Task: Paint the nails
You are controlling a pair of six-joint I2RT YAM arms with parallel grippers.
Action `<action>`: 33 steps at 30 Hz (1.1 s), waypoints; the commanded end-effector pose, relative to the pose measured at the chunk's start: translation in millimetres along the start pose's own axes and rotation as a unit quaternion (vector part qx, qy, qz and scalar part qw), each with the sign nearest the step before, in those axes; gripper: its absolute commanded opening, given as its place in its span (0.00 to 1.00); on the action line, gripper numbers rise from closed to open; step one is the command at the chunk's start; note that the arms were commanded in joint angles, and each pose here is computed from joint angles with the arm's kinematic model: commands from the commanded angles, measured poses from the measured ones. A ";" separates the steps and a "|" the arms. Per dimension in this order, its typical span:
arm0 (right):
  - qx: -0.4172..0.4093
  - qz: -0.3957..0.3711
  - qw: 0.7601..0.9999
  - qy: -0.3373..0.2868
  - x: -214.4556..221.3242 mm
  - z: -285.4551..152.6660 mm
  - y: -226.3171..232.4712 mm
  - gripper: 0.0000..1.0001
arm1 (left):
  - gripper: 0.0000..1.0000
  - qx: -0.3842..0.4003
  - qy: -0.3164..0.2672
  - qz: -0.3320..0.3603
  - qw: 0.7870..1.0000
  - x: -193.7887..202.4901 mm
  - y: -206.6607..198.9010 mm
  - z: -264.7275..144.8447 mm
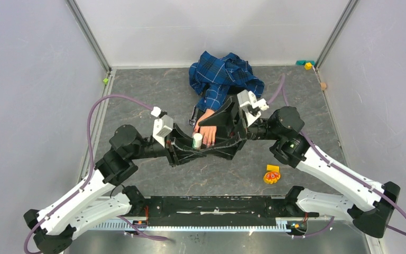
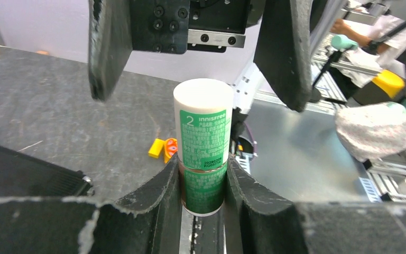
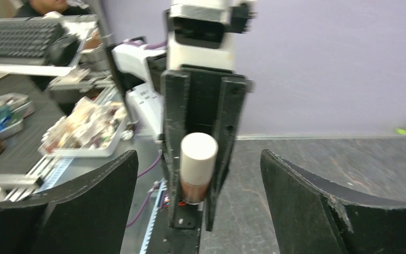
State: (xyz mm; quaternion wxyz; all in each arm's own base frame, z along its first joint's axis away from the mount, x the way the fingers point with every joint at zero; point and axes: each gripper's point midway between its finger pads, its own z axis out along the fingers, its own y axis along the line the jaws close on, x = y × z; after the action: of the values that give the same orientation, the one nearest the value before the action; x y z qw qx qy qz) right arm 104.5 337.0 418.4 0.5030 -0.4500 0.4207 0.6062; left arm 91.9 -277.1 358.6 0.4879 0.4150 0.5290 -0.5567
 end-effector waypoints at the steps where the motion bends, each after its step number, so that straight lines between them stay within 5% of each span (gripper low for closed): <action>1: 0.119 0.006 0.992 -0.033 -29.8 -11.1 -36.2 0.90 | 0.02 -0.081 -0.024 0.034 0.996 -9.3 26.4 -7.8; 11: 0.267 0.108 0.954 -0.080 -24.5 -26.6 -85.7 0.80 | 0.02 -0.304 -0.020 0.012 0.953 -5.0 97.9 -40.6; 33: 0.288 0.156 0.944 -0.040 13.2 5.6 -95.3 0.59 | 0.02 -0.329 0.000 -0.002 0.944 4.2 112.3 -40.9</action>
State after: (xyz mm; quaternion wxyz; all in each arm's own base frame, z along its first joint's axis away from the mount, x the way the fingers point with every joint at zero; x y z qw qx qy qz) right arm 198.4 355.8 371.2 0.5091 -0.1991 0.6441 0.5351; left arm 193.8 -235.8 308.2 0.5697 0.2353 0.7016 -0.3577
